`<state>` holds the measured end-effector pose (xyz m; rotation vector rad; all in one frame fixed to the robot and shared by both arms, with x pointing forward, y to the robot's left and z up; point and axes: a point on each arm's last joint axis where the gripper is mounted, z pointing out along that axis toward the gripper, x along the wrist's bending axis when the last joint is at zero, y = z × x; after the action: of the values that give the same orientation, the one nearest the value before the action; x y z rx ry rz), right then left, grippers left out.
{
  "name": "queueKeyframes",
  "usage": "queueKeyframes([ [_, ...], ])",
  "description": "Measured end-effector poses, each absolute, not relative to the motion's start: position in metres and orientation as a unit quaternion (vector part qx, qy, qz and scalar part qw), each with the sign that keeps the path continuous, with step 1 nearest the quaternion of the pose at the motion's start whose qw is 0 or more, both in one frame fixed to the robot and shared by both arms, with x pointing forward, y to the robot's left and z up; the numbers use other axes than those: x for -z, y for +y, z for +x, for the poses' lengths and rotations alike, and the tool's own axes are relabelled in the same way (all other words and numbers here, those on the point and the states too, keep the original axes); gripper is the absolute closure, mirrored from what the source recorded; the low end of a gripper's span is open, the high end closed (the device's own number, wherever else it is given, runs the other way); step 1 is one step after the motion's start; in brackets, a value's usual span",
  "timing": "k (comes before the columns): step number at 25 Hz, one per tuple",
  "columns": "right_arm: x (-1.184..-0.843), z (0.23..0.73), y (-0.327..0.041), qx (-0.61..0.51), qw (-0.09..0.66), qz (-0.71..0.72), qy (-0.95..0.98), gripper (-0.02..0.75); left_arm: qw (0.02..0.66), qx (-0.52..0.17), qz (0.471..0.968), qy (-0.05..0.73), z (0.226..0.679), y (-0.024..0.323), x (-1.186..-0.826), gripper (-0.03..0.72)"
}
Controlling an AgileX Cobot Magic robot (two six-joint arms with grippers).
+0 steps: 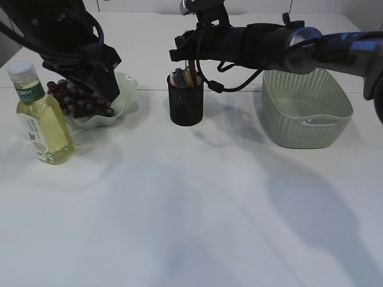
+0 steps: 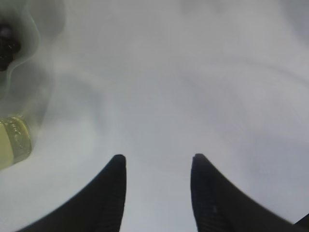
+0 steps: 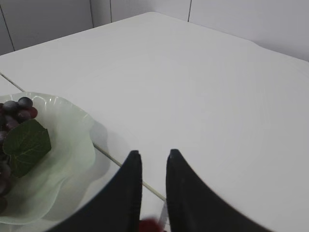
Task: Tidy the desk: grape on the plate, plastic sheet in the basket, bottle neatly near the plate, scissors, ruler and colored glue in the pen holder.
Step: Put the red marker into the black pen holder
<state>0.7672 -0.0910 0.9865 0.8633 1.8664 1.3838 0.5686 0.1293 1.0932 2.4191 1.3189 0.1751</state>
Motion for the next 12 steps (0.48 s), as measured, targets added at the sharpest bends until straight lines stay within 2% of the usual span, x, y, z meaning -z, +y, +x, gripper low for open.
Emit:
queueKeyframes([
  [8,-0.9865,0.7679,-0.0927,-0.528,0.325,0.332,0.711,0.496,0.190,-0.063,0.860,0.469,0.5687,0.1293,-1.0932,0.370],
  [12,-0.9887,0.7683,-0.0926,-0.540,0.310,0.353,0.698,0.485,0.192,-0.064,0.860,0.469,0.5691,0.1291,-1.0934,0.372],
])
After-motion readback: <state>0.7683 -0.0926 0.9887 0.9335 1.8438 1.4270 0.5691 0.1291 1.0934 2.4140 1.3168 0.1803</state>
